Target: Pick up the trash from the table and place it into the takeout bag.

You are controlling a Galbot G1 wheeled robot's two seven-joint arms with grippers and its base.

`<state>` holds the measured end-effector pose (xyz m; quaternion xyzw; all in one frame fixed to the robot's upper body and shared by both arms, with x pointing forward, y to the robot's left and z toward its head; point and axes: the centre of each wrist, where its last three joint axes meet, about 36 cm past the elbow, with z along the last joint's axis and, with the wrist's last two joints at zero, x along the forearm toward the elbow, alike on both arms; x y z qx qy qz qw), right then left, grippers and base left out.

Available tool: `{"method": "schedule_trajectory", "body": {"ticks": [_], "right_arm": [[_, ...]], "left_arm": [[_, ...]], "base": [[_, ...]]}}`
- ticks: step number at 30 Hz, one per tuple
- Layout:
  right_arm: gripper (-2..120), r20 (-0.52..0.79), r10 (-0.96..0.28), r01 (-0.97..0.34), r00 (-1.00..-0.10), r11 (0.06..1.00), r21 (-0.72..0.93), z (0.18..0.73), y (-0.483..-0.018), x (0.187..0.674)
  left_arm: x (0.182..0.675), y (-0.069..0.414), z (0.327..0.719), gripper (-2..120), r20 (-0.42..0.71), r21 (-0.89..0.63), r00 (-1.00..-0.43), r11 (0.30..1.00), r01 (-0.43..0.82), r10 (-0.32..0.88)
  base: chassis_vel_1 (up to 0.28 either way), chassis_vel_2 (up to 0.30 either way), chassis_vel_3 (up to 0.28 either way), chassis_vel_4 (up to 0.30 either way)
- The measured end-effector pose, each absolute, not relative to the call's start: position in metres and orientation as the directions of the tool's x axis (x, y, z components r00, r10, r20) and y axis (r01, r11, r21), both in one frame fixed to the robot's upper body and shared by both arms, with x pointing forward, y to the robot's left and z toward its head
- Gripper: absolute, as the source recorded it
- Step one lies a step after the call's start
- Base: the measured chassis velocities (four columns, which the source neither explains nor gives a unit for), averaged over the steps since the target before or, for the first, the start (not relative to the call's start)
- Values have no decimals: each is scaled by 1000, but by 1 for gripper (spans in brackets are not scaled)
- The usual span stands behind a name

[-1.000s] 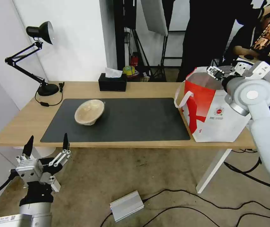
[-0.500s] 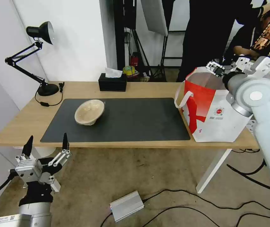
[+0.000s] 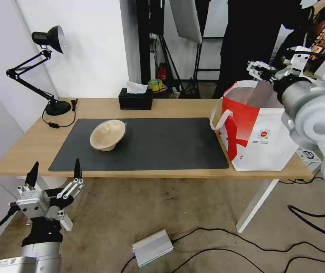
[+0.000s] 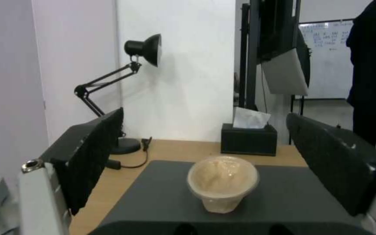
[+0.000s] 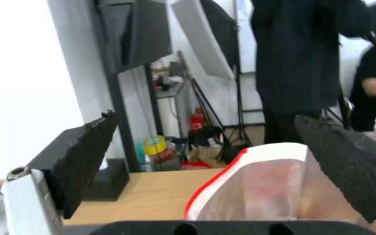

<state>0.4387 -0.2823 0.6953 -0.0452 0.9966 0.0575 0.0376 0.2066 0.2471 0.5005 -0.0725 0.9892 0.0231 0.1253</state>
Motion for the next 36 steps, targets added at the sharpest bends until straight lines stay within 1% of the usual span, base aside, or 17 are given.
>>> {"method": "schedule_trajectory", "body": {"ticks": [5, 13, 17, 20, 22, 25, 27, 36], "right_arm": [[100, -101, -145, -151, -984, 987, 59, 671, -272, 412], [100, -148, -226, -237, -963, 970, 62, 646, -259, 388], [100, -175, -281, -292, -944, 956, 42, 626, -257, 366], [100, -171, -292, -301, -941, 953, 28, 616, -256, 354], [100, -153, -296, -301, -943, 954, 6, 595, -254, 337], [100, -140, -293, -296, -946, 955, 1, 583, -251, 327], [100, -123, -283, -285, -951, 959, -1, 564, -244, 308], [100, -95, -237, -236, -967, 971, -19, 534, -230, 273]], "left_arm": [[206, 250, 501, 100, -268, 37, -953, 988, -153, -138], [206, 252, 501, 100, -272, 48, -952, 986, -157, -139], [205, 252, 501, 100, -274, 52, -953, 987, -151, -132], [205, 253, 501, 100, -279, 57, -952, 987, -149, -127], [205, 253, 501, 100, -287, 66, -951, 987, -144, -120], [206, 252, 501, 100, -288, 67, -951, 988, -141, -116], [206, 252, 501, 100, -289, 66, -951, 988, -137, -113], [205, 249, 500, 100, -292, 55, -951, 991, -123, -102]], "base": [[0, 0, 0, 0], [0, 0, 0, 0], [0, 0, 0, 0], [0, 0, 0, 0], [0, 0, 0, 0], [0, 0, 0, 0], [0, 0, 0, 0], [0, 0, 0, 0]]}}
